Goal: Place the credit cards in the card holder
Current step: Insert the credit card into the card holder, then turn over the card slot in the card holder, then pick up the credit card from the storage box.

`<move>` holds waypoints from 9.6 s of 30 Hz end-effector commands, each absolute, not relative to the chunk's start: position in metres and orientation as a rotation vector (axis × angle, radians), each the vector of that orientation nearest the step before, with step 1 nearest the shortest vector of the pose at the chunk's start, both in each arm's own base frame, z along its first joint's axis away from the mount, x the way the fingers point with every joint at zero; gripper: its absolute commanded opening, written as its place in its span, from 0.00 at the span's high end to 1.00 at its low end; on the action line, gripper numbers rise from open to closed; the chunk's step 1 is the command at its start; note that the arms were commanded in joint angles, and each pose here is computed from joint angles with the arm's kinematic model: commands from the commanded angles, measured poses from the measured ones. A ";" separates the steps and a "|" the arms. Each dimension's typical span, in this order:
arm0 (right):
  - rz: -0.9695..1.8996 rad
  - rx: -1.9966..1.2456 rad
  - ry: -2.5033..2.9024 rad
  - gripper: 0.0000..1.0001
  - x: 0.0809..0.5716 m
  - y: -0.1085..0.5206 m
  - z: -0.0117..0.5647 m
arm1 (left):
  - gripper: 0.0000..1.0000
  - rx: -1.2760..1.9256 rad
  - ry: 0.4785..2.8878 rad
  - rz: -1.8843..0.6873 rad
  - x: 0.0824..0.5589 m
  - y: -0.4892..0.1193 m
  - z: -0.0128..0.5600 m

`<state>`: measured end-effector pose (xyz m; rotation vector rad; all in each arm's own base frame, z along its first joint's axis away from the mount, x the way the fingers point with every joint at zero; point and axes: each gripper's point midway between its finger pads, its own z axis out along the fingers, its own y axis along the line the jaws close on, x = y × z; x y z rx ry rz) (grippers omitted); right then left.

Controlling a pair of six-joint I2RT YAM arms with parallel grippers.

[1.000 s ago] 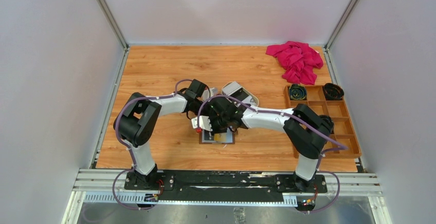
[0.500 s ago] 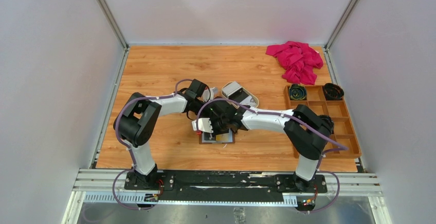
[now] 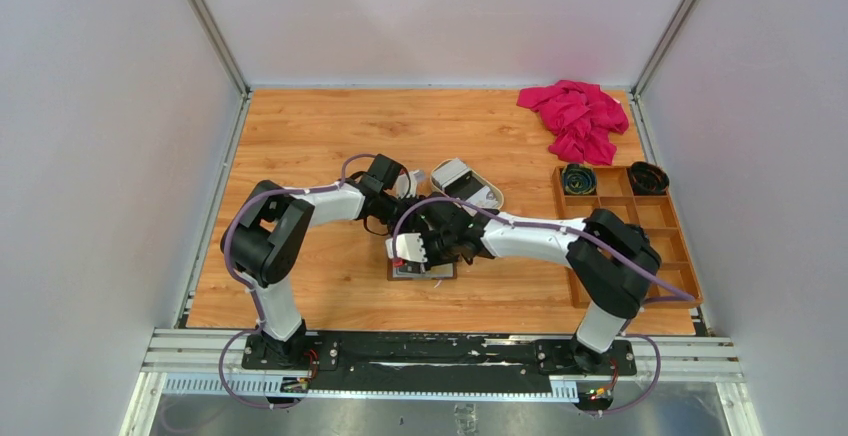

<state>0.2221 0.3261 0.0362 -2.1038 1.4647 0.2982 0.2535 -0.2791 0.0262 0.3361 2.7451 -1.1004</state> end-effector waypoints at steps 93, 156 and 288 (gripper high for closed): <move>1.399 -0.652 2.534 0.58 0.200 0.294 0.049 | 0.54 0.119 2.311 -1.029 0.231 -0.261 0.066; 1.921 -0.530 2.433 0.66 0.201 0.336 0.086 | 0.31 0.074 2.370 -1.064 0.226 -0.267 0.052; 0.181 -2.080 1.195 0.49 0.419 0.268 0.095 | 0.13 0.497 2.107 -0.348 0.255 -0.132 0.179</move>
